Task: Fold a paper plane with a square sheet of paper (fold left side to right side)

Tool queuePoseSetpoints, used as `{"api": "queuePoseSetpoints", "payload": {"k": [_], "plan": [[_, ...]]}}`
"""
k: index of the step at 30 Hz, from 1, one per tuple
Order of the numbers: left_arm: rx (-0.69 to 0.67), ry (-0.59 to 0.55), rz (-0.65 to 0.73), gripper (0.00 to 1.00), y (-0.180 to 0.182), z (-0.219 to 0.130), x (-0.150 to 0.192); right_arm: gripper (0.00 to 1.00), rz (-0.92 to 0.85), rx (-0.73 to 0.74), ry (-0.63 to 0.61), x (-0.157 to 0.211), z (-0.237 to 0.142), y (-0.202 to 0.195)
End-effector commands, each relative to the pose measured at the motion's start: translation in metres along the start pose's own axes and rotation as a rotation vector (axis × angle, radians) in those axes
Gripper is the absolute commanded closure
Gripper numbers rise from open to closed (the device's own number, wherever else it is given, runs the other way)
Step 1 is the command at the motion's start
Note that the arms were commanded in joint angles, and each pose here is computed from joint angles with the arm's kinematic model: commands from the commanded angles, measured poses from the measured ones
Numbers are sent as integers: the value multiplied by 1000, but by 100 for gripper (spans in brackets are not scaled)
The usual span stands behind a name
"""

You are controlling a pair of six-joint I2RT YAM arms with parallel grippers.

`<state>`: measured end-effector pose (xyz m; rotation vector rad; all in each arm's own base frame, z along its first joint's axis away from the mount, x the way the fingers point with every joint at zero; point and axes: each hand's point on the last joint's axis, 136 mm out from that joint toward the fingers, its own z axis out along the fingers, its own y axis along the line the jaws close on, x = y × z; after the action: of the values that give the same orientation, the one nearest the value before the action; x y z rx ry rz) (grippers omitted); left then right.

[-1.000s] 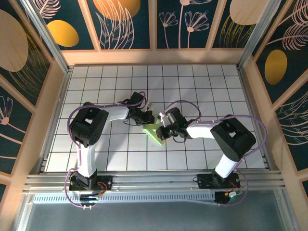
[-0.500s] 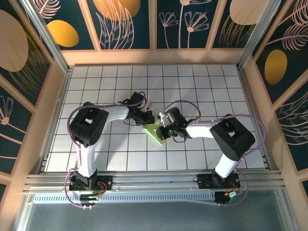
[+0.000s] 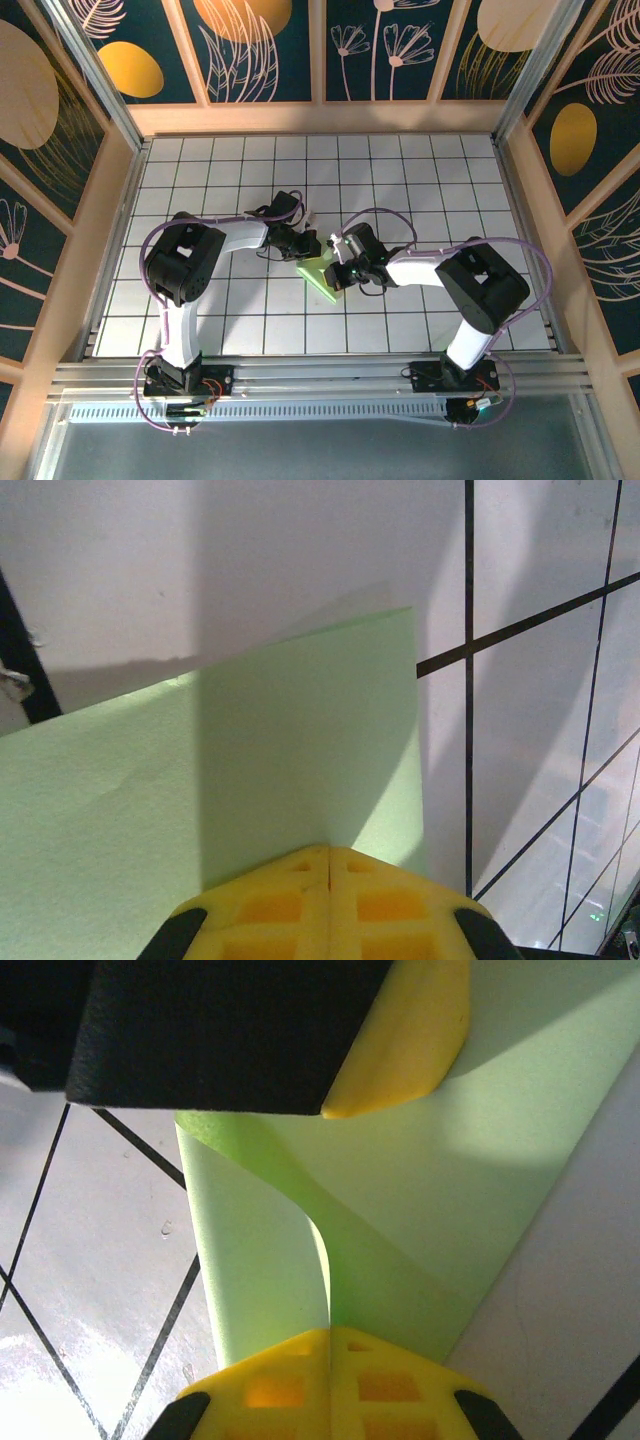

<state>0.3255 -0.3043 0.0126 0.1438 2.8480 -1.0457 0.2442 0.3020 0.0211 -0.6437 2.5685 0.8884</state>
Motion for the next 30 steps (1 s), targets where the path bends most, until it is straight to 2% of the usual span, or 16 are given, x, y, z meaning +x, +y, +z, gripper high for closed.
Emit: {"api": "queuePoseSetpoints", "payload": {"k": [1,8,16,24,27,30], "plan": [[-87,41,-23,98,25,11,13,100,1,38,13,1,4,-11],[-86,38,-24,97,24,11,13,100,3,43,29,4,7,-13],[-76,-4,-2,89,14,5,1,100,19,51,67,20,8,-17],[-80,-168,26,83,-3,-45,-51,100,30,61,91,29,8,-21],[-85,-221,27,84,-1,-67,-55,100,31,61,90,29,8,-21],[-66,-251,41,91,-4,-81,-43,100,31,58,89,28,9,-20]]}}
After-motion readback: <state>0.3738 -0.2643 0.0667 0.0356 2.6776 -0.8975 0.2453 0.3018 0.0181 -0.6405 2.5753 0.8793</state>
